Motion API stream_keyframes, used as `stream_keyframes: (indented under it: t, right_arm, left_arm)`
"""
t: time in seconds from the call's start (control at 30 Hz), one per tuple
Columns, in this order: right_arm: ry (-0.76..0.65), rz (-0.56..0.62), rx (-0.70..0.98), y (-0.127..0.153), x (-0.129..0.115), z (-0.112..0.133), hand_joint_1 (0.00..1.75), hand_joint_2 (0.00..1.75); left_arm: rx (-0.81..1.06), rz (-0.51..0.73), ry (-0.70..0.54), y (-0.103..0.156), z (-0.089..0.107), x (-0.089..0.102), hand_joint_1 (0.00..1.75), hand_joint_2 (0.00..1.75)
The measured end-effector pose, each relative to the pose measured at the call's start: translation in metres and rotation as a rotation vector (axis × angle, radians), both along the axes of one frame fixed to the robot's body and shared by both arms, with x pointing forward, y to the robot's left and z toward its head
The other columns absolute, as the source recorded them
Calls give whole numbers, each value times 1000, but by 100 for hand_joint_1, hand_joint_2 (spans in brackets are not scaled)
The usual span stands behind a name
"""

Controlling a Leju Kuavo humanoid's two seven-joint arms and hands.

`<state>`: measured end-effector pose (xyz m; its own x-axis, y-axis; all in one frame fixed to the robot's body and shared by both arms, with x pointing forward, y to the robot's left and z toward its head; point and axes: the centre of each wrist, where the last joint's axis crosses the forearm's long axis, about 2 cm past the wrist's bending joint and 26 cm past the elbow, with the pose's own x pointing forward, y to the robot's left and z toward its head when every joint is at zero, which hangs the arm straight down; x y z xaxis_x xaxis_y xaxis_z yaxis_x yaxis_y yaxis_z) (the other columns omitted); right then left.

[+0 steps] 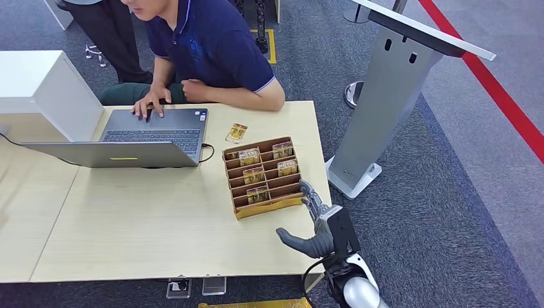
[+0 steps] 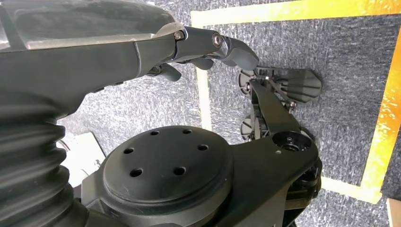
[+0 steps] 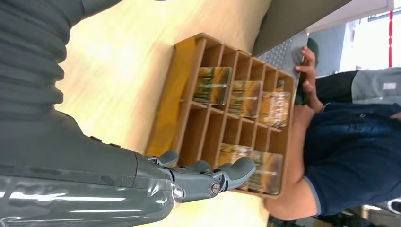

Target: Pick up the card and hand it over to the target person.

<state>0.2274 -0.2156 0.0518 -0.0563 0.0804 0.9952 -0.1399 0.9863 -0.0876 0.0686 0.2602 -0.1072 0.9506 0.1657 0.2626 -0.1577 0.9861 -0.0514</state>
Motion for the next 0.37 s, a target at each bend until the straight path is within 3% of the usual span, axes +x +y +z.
stream_keyframes:
  t: [0.37]
  right_arm:
    - [-33, 14, 11, 10, 10, 8, 0, 175]
  left_arm:
    - [-6, 29, 4, -3, 0, -2, 0, 175]
